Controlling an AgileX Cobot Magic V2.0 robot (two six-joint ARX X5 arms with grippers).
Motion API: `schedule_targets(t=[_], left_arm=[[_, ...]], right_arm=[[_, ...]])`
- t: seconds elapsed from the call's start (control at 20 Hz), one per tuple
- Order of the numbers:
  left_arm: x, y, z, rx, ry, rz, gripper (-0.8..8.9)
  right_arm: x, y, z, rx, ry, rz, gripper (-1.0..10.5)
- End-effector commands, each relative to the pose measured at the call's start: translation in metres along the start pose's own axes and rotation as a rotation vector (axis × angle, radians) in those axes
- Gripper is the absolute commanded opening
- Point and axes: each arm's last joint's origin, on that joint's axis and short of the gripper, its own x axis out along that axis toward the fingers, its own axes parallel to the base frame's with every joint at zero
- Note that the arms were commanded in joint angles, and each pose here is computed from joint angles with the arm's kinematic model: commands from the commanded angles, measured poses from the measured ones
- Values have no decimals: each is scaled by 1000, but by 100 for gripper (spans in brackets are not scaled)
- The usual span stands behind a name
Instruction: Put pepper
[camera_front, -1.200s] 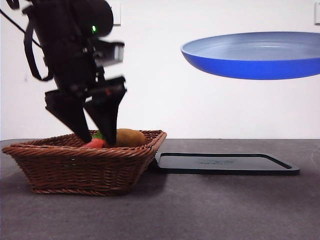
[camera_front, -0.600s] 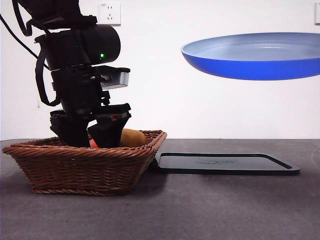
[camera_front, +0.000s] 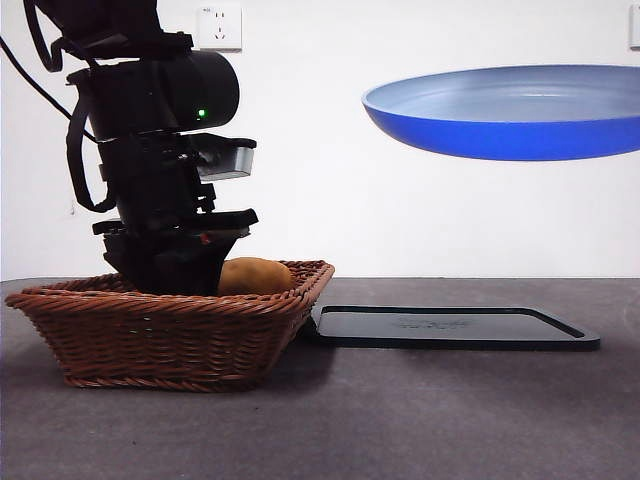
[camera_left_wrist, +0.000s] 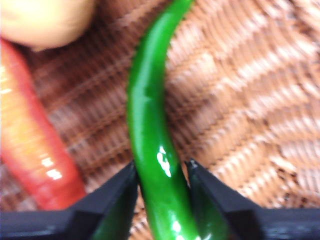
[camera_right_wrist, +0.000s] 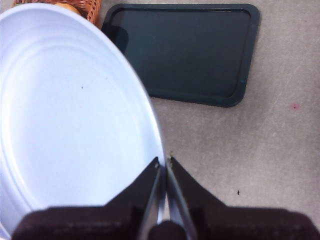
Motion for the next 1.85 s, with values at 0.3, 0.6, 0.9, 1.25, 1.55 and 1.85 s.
schedule_targets(t=[0.3,0.6,0.9,1.25,1.55,1.85], left_arm=[[-8,-2,5,2,-30,-13,123],[-44,-3,6,-13,-132,-13,123],[-102,-8,0,-23,-315,-95,124],[-127,-46,-2,93,-403,-298,124],[-109,-90,5,204,-405,-318,124],[-61,-99,9,206,-258,-315,124]], right_arm=[[-4,2,5,-13,-25,6,3],[0,0,7,-6,-15,0,3],[42,-14,15,58,138,-4,3],[104,-9,19,102,294,35,3],[118,13,18,82,316,124,3],[118,14,18,93,323,123,3]])
